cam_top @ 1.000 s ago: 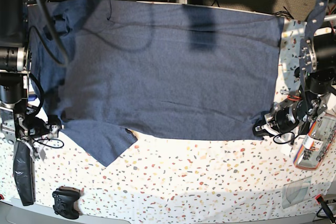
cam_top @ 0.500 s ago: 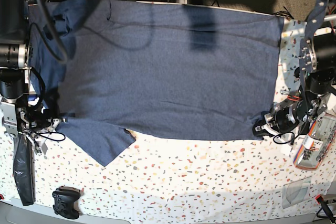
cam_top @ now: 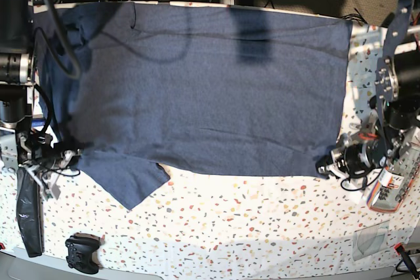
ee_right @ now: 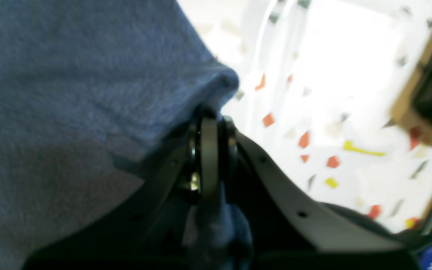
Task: Fold the T-shirt properly
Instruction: 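Grasp the shirt's hem and shoulder corners with both grippers, then lift the grasped edge with both grippers and fold it lengthwise over the shirt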
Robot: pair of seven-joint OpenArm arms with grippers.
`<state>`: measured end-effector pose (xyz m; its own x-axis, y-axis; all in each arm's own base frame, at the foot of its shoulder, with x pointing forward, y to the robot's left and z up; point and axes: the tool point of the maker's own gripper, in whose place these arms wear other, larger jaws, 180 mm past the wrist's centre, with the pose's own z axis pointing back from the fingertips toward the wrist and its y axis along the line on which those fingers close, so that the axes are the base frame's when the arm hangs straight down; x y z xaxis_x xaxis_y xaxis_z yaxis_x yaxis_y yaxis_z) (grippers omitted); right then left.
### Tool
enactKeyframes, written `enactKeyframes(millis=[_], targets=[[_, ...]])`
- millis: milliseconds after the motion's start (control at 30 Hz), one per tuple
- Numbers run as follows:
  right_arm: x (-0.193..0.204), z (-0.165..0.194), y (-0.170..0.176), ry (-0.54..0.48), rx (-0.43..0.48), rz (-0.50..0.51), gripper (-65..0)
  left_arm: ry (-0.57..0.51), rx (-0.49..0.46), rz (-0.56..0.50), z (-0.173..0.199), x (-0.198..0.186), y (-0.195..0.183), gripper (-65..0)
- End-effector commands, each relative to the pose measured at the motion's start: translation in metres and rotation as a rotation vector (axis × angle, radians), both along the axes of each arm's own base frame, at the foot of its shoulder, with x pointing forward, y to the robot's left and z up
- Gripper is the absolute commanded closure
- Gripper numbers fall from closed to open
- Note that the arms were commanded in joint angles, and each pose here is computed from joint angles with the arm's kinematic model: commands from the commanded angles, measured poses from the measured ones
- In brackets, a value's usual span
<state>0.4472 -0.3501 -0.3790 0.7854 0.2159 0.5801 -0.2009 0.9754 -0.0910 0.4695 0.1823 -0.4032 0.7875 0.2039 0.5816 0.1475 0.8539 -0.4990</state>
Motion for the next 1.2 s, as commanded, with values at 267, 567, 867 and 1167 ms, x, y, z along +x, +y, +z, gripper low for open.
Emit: enactKeyframes(millis=[267, 567, 867, 1167], targets=[[0.018, 0.066, -0.037, -0.153, 0.039, -0.069, 0.0, -0.062, -0.087, -0.017, 0.047, 0.026, -0.01, 0.0], [0.014, 0.079, -0.057, -0.187, 0.03, -0.099, 0.0, -0.164, -0.124, -0.084, 0.081, 0.045, -0.05, 0.0], [0.026, 0.097, -0.046, -0.251, 0.074, -0.083, 0.0, -0.371, 0.006, -0.1, 0.102, 0.048, -0.042, 0.0], [0.008, 0.091, -0.034, -0.259, 0.125, -0.048, 0.0, -0.467, 0.084, -0.113, 0.093, -0.012, -0.023, 0.0]])
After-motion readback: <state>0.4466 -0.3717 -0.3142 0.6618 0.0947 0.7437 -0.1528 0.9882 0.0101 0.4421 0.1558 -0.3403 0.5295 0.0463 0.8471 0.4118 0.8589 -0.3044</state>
